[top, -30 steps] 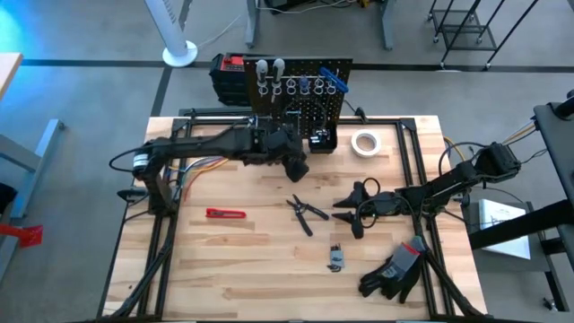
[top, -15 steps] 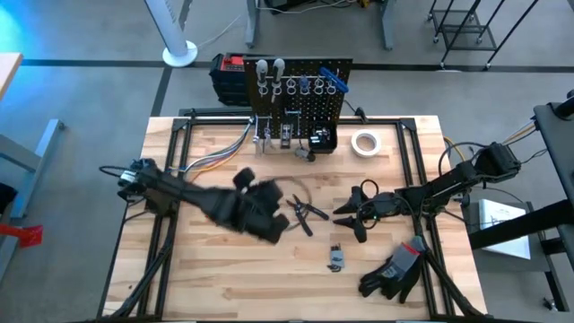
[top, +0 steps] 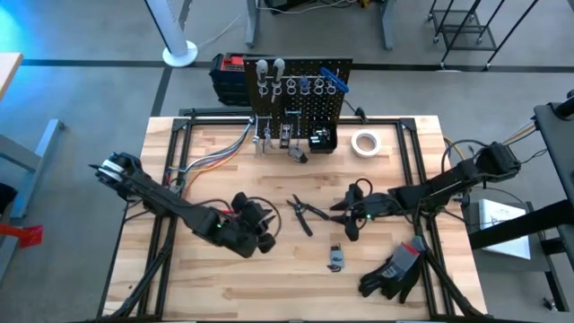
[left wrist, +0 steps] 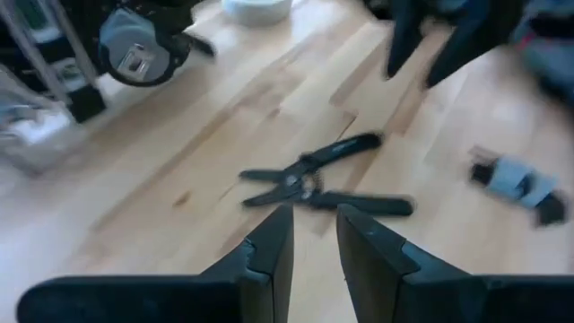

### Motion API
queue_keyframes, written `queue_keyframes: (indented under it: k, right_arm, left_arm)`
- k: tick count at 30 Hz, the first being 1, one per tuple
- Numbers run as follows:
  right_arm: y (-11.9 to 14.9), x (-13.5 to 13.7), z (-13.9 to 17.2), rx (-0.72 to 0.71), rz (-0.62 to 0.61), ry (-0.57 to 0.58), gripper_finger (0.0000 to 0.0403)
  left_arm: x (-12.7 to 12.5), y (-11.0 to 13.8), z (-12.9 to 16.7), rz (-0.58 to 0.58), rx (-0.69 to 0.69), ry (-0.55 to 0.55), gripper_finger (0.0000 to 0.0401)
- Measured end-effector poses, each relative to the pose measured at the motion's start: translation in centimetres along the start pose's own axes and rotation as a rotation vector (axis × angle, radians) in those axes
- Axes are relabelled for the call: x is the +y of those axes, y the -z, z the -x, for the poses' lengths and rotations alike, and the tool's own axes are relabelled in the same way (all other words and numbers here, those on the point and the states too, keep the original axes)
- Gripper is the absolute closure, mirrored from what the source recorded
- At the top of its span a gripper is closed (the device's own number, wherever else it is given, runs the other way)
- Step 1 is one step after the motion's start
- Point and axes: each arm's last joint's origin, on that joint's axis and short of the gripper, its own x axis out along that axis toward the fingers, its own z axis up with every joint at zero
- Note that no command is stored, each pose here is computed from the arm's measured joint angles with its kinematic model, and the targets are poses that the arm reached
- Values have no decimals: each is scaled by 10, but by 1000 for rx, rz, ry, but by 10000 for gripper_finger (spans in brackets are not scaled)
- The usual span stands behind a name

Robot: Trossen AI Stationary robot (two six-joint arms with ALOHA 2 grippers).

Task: Hang tools onto peg board
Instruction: Hang the wire cutter on the peg board

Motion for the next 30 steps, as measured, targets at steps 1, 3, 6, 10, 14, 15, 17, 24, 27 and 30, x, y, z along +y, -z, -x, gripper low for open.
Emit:
queue_keyframes:
  k: [1, 3, 6, 10, 14, 15, 17, 24, 27, 30]
  right_arm:
    - [-2, 0, 0, -3, -3, 21, 241]
    - [-4, 0, -1, -8, 3, 45, 247]
    - [-7, 0, -2, -15, 29, 50, 259]
    - [-8, -6, -14, 9, 27, 99, 275]
    - [-2, -13, -32, 69, 23, 140, 283]
    - [1, -14, -36, 77, 24, 144, 283]
    - [3, -13, -44, 60, 39, 111, 277]
    - [17, -18, -67, 64, 65, 99, 226]
    - [25, -24, -76, 97, 54, 131, 206]
    - [29, -25, -83, 104, 51, 142, 193]
  left_arm:
    - [4, 5, -1, 27, -24, 25, 324]
    - [12, 15, -3, 71, -65, 71, 324]
    - [24, 33, -6, 115, -103, 129, 324]
    - [36, 52, -11, 176, -141, 165, 324]
    - [41, 62, -14, 212, -161, 182, 324]
    - [42, 64, -14, 211, -160, 175, 324]
    - [42, 66, -15, 207, -155, 175, 324]
    - [50, 77, -16, 196, -136, 160, 324]
    - [56, 85, -17, 234, -115, 148, 324]
    - [58, 89, -18, 258, -102, 144, 324]
